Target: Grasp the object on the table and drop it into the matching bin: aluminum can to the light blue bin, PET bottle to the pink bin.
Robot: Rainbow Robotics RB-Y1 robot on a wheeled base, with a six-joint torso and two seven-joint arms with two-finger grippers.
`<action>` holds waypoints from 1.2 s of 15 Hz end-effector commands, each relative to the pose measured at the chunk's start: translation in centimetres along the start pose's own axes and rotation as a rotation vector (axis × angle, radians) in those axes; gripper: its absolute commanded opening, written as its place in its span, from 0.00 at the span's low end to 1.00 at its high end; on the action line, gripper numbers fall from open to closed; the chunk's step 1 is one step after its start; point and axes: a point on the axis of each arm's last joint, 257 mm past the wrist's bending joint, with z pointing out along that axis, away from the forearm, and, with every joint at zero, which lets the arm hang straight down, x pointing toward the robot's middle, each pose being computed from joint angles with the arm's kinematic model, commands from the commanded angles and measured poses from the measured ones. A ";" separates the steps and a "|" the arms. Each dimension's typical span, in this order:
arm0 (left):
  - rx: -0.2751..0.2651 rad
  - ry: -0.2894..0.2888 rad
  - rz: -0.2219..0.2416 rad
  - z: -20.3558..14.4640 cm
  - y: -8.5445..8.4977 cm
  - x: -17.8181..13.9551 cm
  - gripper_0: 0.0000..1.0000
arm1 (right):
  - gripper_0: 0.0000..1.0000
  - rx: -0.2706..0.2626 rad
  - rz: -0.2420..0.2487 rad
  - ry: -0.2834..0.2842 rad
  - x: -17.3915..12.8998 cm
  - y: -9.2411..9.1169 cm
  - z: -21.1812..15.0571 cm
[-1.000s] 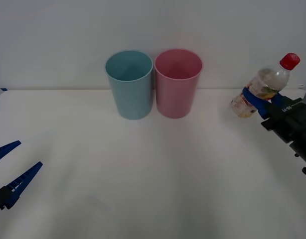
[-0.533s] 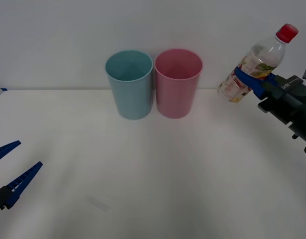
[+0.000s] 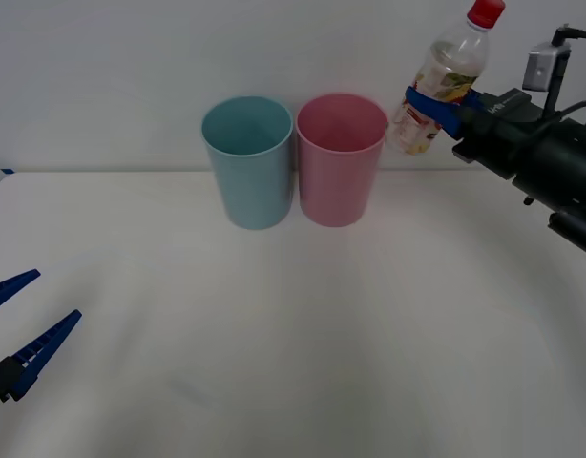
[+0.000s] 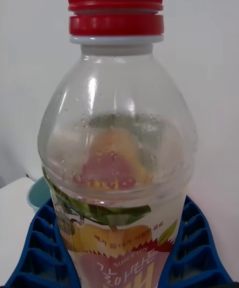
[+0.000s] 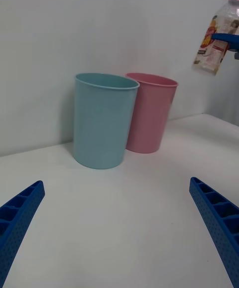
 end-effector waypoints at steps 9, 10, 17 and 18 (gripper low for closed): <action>0.000 0.000 0.000 0.0 0.0 0.0 1.00 | 0.00 -0.014 -0.001 0.067 0.5 -1.7 11.7; 0.000 0.000 0.000 0.0 0.0 0.0 1.00 | 0.00 -0.013 0.003 0.073 0.7 -1.7 12.4; 0.000 0.000 0.000 0.0 0.0 0.0 1.00 | 0.14 -0.011 0.003 0.084 1.3 -1.5 13.8; 0.000 0.000 0.000 0.0 0.0 0.0 1.00 | 0.52 -0.011 0.002 0.084 1.3 -1.5 13.8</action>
